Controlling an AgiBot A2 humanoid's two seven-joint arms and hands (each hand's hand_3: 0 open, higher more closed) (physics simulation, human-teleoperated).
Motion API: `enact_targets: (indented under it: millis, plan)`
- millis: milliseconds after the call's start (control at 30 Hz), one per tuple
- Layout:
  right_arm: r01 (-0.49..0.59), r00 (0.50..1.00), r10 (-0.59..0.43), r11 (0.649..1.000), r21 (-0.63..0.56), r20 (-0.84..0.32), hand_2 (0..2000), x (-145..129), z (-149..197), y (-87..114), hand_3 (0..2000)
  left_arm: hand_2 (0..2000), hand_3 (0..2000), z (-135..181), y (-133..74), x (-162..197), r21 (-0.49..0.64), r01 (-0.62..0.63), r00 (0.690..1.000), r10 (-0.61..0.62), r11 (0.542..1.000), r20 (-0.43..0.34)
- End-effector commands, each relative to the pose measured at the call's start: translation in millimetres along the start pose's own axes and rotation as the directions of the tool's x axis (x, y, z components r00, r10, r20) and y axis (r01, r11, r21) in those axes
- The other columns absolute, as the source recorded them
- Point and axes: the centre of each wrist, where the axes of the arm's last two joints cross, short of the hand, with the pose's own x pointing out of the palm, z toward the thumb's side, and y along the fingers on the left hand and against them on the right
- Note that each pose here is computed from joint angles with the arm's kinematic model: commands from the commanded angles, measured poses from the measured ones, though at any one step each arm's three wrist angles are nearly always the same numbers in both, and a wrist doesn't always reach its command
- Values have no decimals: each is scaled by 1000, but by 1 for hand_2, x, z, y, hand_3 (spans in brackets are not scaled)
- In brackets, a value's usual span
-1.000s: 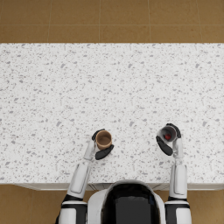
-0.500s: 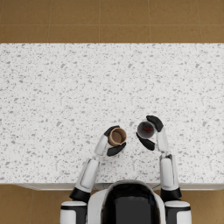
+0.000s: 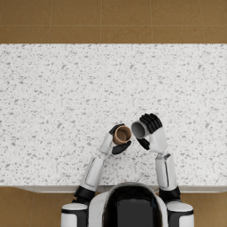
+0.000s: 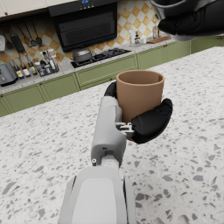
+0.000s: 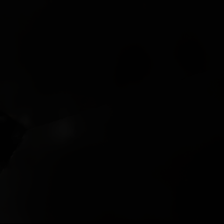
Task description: Pick up two cups and pour the berry on the right into the cup on the left
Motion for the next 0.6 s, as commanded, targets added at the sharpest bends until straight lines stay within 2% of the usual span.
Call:
enact_targets:
  millis: [33, 67, 133, 333, 567, 600]
  plan:
    - [24, 999, -25, 999, -35, -23, 2000, -4, 9, -5, 1280, 2000, 1280, 3, 2, 0, 11, -1, 1000, 1, 1000, 1]
    - [2, 998, -2, 1000, -5, -59, 2000, 0, 3, -1, 1280, 2000, 1280, 2, 1, 0, 7, -4, 1000, 4, 1000, 2]
    - [24, 993, -28, 999, -29, -115, 2000, -4, 10, -5, 1280, 2000, 1280, 2, 1, 1, 8, -1, 1000, 1, 1000, 3]
    - [8, 957, -22, 999, -49, -288, 2000, -1, 20, -1, 1280, 2000, 1280, 3, 1, 1, 12, -7, 1000, 7, 1000, 8]
    - [21, 876, -40, 999, -45, -481, 2000, -2, 25, -1, 1280, 2000, 1280, -1, 0, 3, -6, -1, 1000, 1, 1000, 13]
    - [24, 861, -41, 999, -41, -508, 2000, -2, 25, -1, 1280, 2000, 1280, 5, 5, 3, 15, -3, 1000, 2, 1000, 16]
